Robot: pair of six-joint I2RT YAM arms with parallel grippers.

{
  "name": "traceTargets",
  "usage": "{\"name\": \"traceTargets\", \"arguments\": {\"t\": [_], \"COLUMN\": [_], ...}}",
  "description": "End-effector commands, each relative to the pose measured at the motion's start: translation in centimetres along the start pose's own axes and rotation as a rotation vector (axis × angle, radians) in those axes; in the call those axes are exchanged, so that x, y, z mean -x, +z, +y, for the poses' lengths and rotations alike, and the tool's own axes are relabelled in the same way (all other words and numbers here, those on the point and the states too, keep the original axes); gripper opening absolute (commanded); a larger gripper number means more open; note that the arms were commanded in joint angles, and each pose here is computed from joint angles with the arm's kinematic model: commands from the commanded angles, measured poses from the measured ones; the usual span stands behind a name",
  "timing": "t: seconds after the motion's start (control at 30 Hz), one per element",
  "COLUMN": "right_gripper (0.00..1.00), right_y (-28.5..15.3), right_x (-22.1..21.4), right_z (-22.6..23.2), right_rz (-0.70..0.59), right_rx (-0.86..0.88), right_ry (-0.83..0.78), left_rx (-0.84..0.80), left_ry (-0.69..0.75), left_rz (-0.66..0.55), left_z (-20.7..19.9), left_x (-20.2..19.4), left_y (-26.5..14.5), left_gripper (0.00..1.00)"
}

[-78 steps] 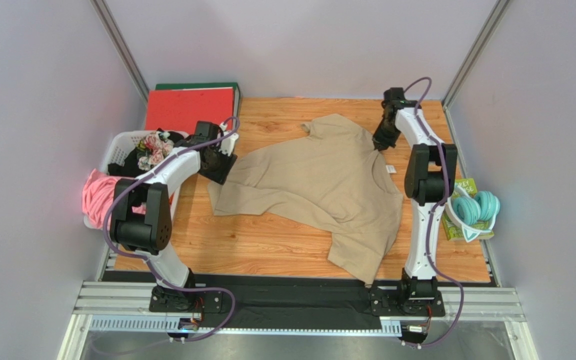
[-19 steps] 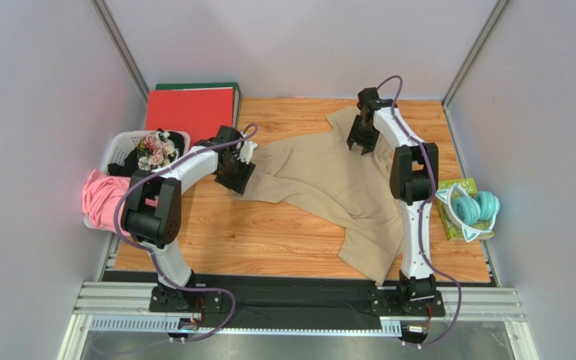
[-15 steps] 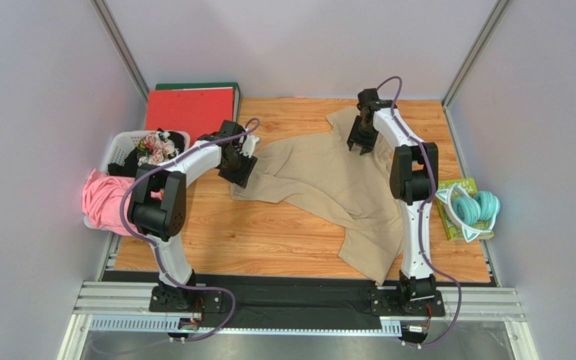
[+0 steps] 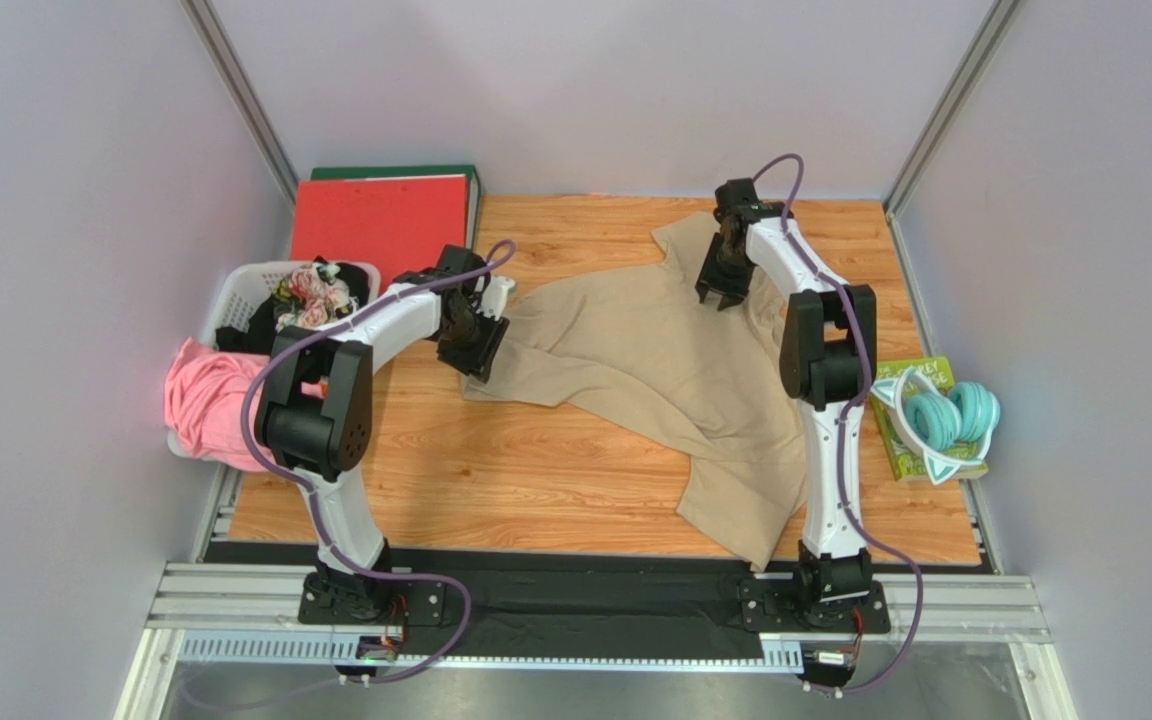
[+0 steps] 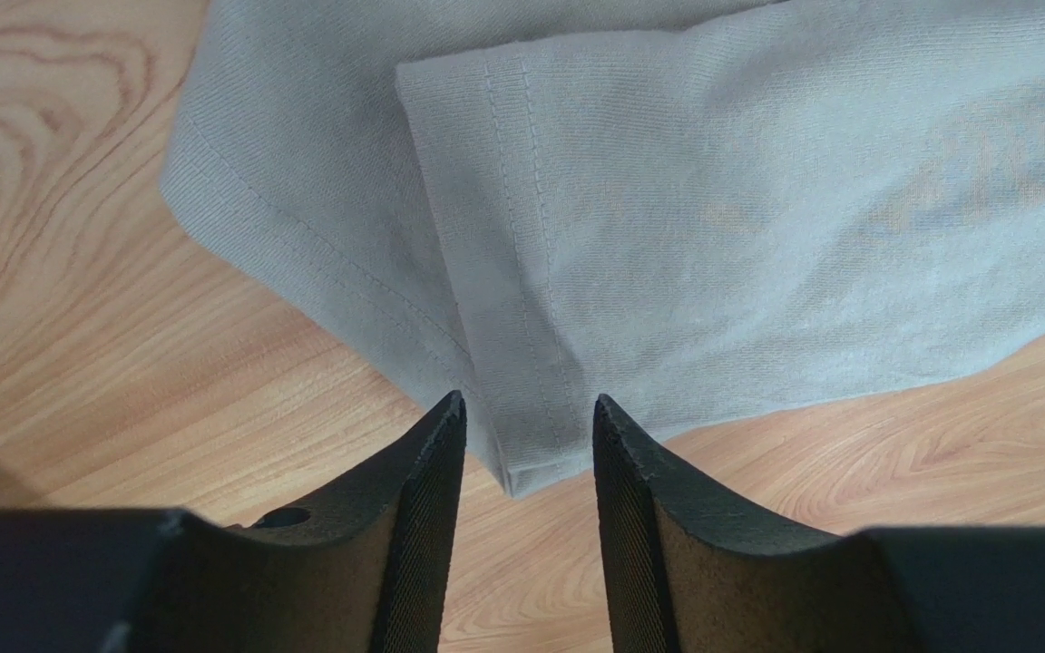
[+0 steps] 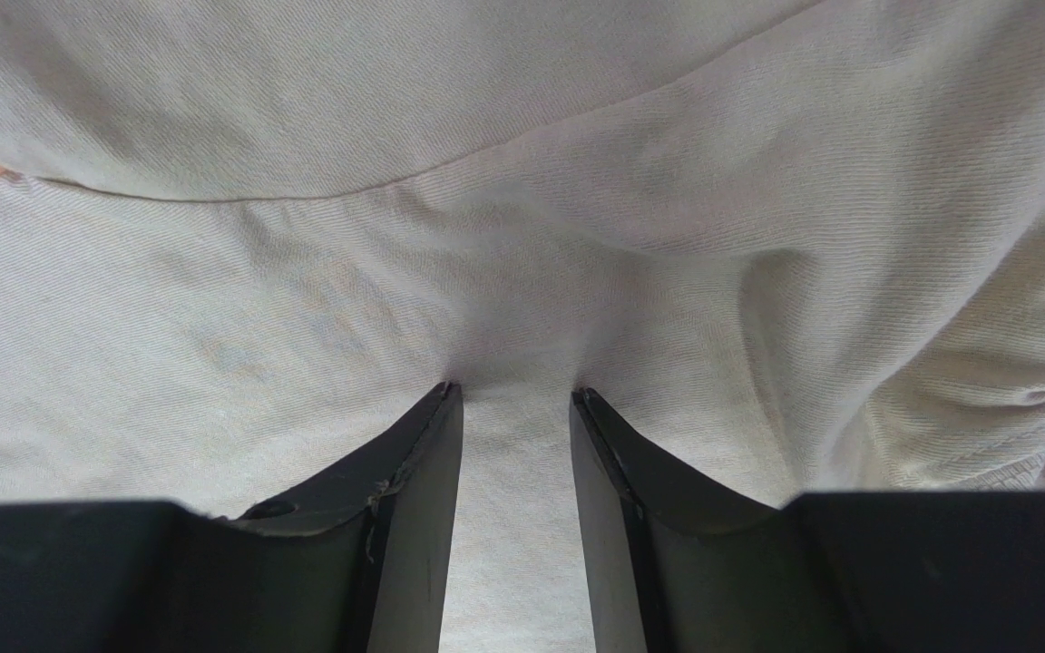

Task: Fold and stack the t-shirts
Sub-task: Flatten the tshirt out

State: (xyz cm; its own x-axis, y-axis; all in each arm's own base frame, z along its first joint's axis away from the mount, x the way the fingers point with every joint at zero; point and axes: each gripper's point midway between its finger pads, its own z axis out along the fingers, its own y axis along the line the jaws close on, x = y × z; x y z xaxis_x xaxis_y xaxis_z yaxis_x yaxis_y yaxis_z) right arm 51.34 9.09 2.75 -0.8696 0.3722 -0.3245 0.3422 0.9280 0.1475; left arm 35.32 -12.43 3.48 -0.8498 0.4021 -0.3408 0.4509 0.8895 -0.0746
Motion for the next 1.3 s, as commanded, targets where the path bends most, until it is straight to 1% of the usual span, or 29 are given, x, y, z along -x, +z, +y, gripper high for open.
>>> {"name": "traceTargets", "arguments": {"t": [0.0, 0.1, 0.13, 0.17, 0.27, 0.6, 0.77, 0.8, 0.9, 0.93, 1.03, 1.17, 1.27], "right_gripper": [0.40, 0.39, 0.38, 0.38, 0.36, 0.33, 0.32, 0.32, 0.32, 0.32, 0.32, 0.32, 0.32], "right_y": [-1.8, -1.7, -1.7, -1.8, -1.9, -2.1, -1.9, -1.8, -1.7, -1.7, -1.7, -1.7, -1.8], "right_x": [1.4, 1.5, 1.6, 1.7, 1.7, 2.0, 1.8, 1.7, 1.7, 1.7, 1.7, 1.5, 1.6], "right_z": [-0.1, -0.3, -0.5, -0.5, -0.5, -0.8, -0.7, -0.8, -0.7, -0.7, -0.6, -0.7, -0.7], "right_rz": [-0.055, -0.057, -0.055, -0.059, -0.059, -0.067, -0.059, -0.057, -0.055, -0.055, -0.055, -0.051, -0.057], "right_rx": [0.016, 0.013, 0.013, 0.012, 0.012, 0.012, 0.017, 0.016, 0.018, 0.018, 0.022, 0.020, 0.019], "right_ry": [0.007, 0.016, 0.021, 0.025, 0.028, 0.036, 0.033, 0.033, 0.033, 0.033, 0.034, 0.034, 0.033], "left_rx": [-0.042, -0.052, -0.050, -0.052, -0.056, -0.042, -0.028, -0.027, -0.009, 0.002, 0.018, 0.028, 0.001], "left_ry": [-0.028, -0.031, -0.031, -0.031, -0.032, -0.031, -0.029, -0.027, -0.019, -0.016, -0.017, -0.017, -0.020], "left_rz": [0.007, 0.015, 0.014, 0.014, 0.021, 0.051, 0.050, 0.033, 0.005, -0.005, -0.009, -0.006, -0.010], "left_z": [-0.6, -0.9, -0.8, -0.9, -0.9, -0.4, -0.1, -0.2, 0.0, 0.1, 0.3, 0.4, -0.1], "left_x": [-0.1, -0.3, -0.3, -0.3, -0.4, -1.0, -1.1, -0.8, -0.5, -0.4, -0.7, -1.1, -1.2], "left_y": [-0.3, -0.4, -0.4, -0.4, -0.2, 0.8, 0.6, 0.0, -1.0, -1.3, -1.6, -1.6, -1.4], "left_gripper": [0.46, 0.43, 0.41, 0.36, 0.31, 0.30, 0.33, 0.34, 0.39, 0.43, 0.50, 0.52, 0.51]}}
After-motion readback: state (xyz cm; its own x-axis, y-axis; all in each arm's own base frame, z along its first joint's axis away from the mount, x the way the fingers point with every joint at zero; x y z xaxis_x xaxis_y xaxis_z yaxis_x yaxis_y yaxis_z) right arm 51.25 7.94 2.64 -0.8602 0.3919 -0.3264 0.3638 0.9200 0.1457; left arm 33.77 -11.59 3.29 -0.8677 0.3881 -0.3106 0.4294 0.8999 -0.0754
